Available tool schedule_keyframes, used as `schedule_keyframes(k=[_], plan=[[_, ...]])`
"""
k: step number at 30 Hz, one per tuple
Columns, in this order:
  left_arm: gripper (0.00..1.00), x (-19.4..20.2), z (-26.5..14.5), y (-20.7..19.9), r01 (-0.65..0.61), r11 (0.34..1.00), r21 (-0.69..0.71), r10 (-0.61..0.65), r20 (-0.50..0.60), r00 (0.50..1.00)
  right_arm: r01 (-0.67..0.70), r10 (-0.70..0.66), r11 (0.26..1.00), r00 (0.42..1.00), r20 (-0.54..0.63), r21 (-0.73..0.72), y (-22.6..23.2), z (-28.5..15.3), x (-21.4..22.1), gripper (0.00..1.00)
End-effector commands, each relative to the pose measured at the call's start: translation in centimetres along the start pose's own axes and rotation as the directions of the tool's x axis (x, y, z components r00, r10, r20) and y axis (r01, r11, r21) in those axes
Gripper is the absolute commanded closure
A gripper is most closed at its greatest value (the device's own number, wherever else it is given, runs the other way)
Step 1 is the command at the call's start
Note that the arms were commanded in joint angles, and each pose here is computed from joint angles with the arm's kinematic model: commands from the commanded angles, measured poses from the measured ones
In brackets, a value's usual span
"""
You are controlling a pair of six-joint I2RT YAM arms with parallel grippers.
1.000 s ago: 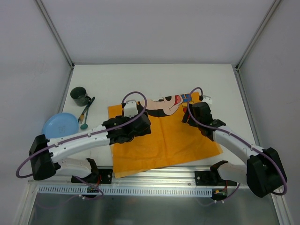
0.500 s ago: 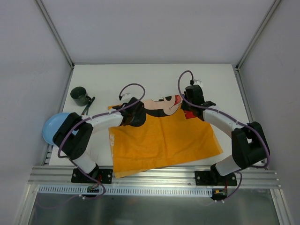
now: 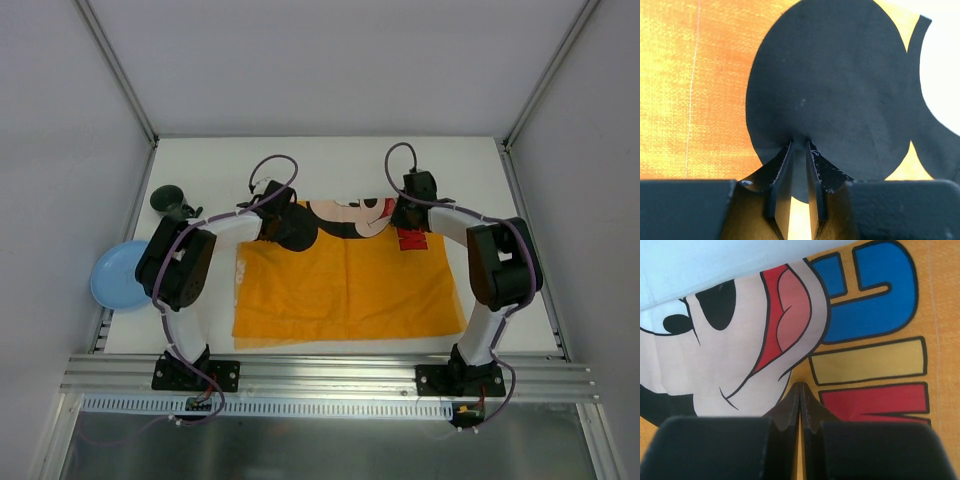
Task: Set the dinner table for one person
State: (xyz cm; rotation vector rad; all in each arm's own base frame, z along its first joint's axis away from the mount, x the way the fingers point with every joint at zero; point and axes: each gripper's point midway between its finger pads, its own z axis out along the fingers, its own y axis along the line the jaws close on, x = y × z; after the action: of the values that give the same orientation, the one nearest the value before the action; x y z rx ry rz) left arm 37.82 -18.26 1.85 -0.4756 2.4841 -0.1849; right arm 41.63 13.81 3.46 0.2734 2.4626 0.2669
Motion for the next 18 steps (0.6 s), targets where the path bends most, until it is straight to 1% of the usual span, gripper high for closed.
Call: schedule_keyframes(k=[1, 3, 4, 6, 8, 9, 10, 14, 18], plan=[[0.84, 0.7, 2.2, -0.4, -0.014, 0.999, 0.032, 0.017, -0.093, 0.996, -0.055, 0.056, 0.994, 0.998, 0.013, -0.091, 1.0, 0.9, -2.6, 1.00], [0.85, 0.6, 3.2, -0.6, -0.021, 0.999, 0.041, 0.025, -0.114, 0.993, -0.080, 0.081, 0.992, 0.997, 0.011, -0.099, 0.4, 1.3, -3.4, 0.99], [0.85, -0.3, 3.4, -1.3, -0.011, 0.998, 0.063, 0.018, -0.109, 0.994, -0.086, 0.087, 0.991, 0.996, 0.009, -0.102, 0.3, 1.6, -3.6, 1.00], [0.86, -0.6, 4.2, -1.6, -0.011, 0.998, 0.068, 0.019, -0.118, 0.993, -0.105, 0.106, 0.988, 0.994, 0.008, -0.112, -0.1, 2.2, -4.5, 0.99], [0.86, -1.7, 4.6, -2.3, 0.002, 0.996, 0.087, 0.007, -0.109, 0.994, -0.117, 0.121, 0.985, 0.992, 0.020, -0.127, 0.1, 2.5, -5.8, 0.99], [0.86, -1.7, 5.2, -2.3, 0.004, 0.996, 0.085, 0.006, -0.116, 0.993, -0.128, 0.130, 0.983, 0.992, 0.008, -0.130, -0.2, 3.1, -5.8, 0.99], [0.86, -2.5, 5.3, -2.8, 0.012, 0.995, 0.098, -0.001, -0.107, 0.994, -0.129, 0.132, 0.982, 0.991, 0.011, -0.136, -0.1, 3.4, -6.2, 1.00], [0.86, -3.1, 6.4, -3.6, 0.038, 0.993, 0.111, -0.025, -0.116, 0.993, -0.139, 0.143, 0.973, 0.990, 0.006, -0.182, 1.0, 4.8, -7.7, 1.00], [0.87, -4.2, 6.9, -4.2, 0.057, 0.992, 0.116, -0.045, -0.102, 0.994, -0.146, 0.152, 0.965, 0.988, 0.009, -0.219, 2.2, 6.3, -9.4, 0.99]])
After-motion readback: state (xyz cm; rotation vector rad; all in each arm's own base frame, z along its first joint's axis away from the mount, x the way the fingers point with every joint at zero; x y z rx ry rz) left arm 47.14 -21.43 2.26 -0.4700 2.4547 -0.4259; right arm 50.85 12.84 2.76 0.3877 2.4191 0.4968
